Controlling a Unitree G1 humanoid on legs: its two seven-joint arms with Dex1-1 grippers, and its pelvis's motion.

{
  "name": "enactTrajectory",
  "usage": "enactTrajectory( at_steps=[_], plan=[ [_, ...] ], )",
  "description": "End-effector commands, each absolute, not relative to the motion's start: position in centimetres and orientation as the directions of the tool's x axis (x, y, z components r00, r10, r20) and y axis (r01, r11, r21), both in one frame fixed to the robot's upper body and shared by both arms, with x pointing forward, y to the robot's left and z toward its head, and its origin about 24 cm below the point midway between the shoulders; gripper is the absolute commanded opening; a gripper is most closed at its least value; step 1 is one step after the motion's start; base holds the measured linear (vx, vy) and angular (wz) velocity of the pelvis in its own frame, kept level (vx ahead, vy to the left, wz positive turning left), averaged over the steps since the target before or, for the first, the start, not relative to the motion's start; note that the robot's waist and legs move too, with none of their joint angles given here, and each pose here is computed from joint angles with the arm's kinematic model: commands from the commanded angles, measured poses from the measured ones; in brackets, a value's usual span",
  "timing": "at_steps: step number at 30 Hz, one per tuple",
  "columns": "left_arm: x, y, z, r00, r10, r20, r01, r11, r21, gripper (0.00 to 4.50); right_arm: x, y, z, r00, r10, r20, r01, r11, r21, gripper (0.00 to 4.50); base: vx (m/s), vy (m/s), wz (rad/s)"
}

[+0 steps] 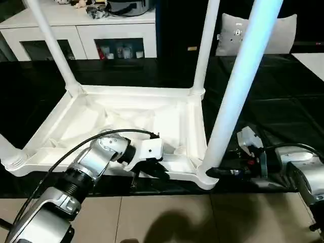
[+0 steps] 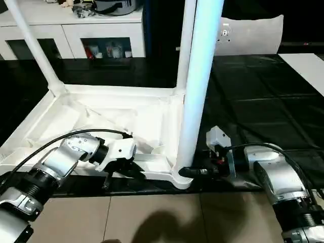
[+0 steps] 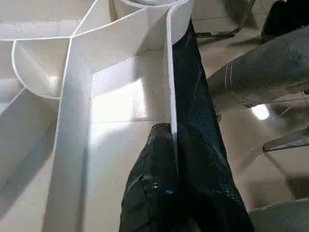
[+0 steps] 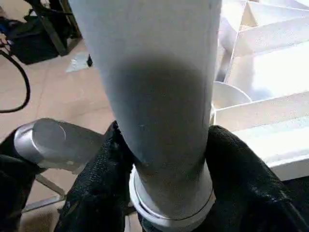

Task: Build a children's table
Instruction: Rotate leg to tighten

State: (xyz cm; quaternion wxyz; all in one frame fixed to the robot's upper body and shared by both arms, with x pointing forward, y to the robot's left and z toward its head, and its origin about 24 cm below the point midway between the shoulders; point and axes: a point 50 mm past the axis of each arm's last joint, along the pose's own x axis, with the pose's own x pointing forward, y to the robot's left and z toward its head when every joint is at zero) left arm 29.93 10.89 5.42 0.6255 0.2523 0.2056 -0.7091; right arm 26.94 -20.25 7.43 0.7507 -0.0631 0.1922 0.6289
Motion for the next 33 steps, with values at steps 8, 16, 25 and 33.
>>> enactTrajectory(
  at_steps=[8,16,25,33],
  plan=[
    [30.7,10.3,5.7,-0.063,-0.779,-0.624,0.997,-0.082,0.002,0.0,26.4,-18.7,7.3,0.163,0.946,-0.279,-0.963,0.215,0.166,1.9,0.0,0.0,0.0],
    [31.8,9.6,5.9,0.059,-0.806,-0.589,0.998,0.069,0.005,0.0,27.2,-16.9,6.3,0.339,0.904,-0.259,-0.901,0.391,0.186,1.89,0.0,0.0,0.0],
    [33.2,7.4,6.9,0.263,-0.848,-0.459,0.96,0.276,0.04,0.0,29.9,-14.5,4.2,0.707,0.612,-0.355,-0.572,0.79,0.221,1.89,0.0,0.0,0.0],
    [33.4,7.3,6.7,0.326,-0.836,-0.442,0.945,0.29,0.148,0.0,30.2,-13.9,4.1,0.796,0.515,-0.318,-0.451,0.855,0.256,2.65,0.0,0.0,0.0]
  ],
)
